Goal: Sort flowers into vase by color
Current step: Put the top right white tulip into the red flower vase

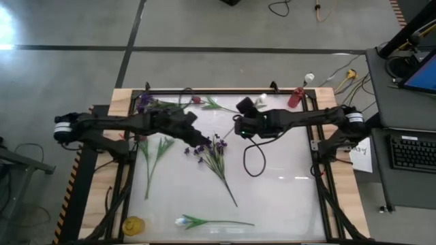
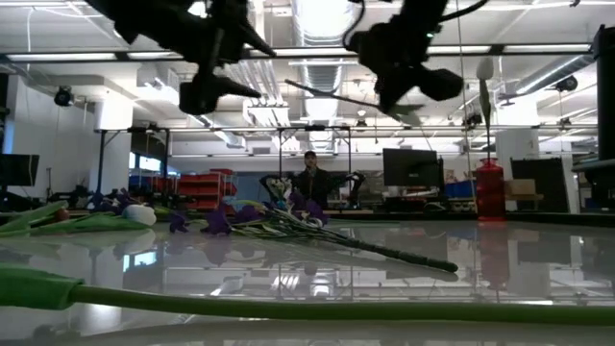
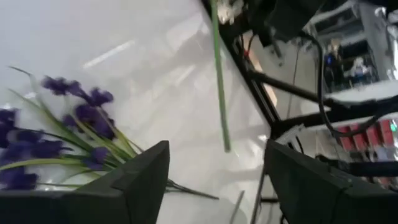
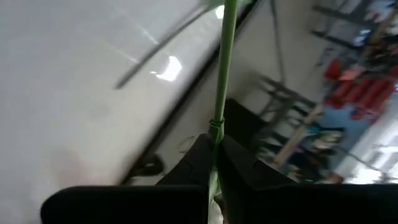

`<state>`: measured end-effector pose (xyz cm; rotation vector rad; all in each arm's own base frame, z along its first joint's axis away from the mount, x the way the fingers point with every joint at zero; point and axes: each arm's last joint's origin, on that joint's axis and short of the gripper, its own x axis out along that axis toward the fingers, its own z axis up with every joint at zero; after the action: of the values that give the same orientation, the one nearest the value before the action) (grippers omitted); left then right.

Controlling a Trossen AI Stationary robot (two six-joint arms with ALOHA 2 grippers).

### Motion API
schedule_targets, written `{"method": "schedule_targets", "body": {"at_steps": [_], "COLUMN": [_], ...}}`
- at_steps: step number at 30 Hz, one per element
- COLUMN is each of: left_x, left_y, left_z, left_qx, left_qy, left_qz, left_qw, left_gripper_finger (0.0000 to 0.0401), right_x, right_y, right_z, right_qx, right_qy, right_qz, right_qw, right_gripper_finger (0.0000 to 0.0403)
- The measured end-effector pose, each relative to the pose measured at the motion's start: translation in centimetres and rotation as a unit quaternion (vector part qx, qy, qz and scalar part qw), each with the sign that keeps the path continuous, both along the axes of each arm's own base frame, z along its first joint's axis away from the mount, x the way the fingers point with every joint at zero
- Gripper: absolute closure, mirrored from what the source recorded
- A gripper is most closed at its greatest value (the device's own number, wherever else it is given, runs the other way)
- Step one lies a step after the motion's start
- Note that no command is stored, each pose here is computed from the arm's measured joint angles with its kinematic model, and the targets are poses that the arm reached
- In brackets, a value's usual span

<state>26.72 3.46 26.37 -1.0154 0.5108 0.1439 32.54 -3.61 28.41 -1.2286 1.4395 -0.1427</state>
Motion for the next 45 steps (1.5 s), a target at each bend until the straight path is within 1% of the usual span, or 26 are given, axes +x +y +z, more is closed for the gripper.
{"method": "schedule_targets", "body": {"at_steps": [2,5,10,14,19,24,28,31,38,45], "left_x": [1.3,2.8,4.0,4.3,4.6,4.5,4.3,4.2,4.5,4.5], "left_y": [0.1,0.2,0.6,1.0,1.2,1.3,1.4,1.5,1.5,1.6], "left_z": [0.0,-0.4,-1.1,-1.7,-2.4,-2.1,-1.6,-1.7,-2.1,-2.1], "left_qx": [-0.007,-0.014,-0.010,-0.009,-0.017,-0.017,-0.021,-0.031,-0.032,-0.027], "left_qy": [0.002,0.013,0.027,0.038,0.049,0.042,0.030,0.034,0.040,0.039], "left_qz": [-0.015,-0.038,-0.034,-0.016,-0.009,-0.008,-0.010,-0.016,-0.016,-0.013], "left_qw": [1.000,0.999,0.999,0.999,0.999,0.999,0.999,0.999,0.999,0.999], "left_gripper_finger": [0.0145,0.0150,0.0165,0.0178,0.0201,0.0230,0.0256,0.0276,0.0319,0.0349], "right_x": [1.0,2.4,3.2,3.2,3.2,3.2,3.2,3.3,3.6,3.6], "right_y": [-0.1,-0.1,-0.1,0.0,0.1,0.4,0.5,0.5,0.5,0.5], "right_z": [0.1,0.2,0.3,0.3,0.3,0.3,0.3,0.3,0.5,0.4], "right_qx": [-0.014,-0.034,-0.038,-0.038,-0.038,-0.039,-0.044,-0.047,-0.052,-0.055], "right_qy": [0.009,0.012,0.010,0.010,0.008,0.011,0.025,0.030,0.019,0.031], "right_qz": [0.020,0.032,0.032,0.034,0.035,0.041,0.054,0.061,0.068,0.077], "right_qw": [1.000,0.999,0.999,0.999,0.999,0.998,0.997,0.997,0.996,0.995], "right_gripper_finger": [0.0391,0.0391,0.0391,0.0391,0.0390,0.0390,0.0390,0.0390,0.0390,0.0390]}}
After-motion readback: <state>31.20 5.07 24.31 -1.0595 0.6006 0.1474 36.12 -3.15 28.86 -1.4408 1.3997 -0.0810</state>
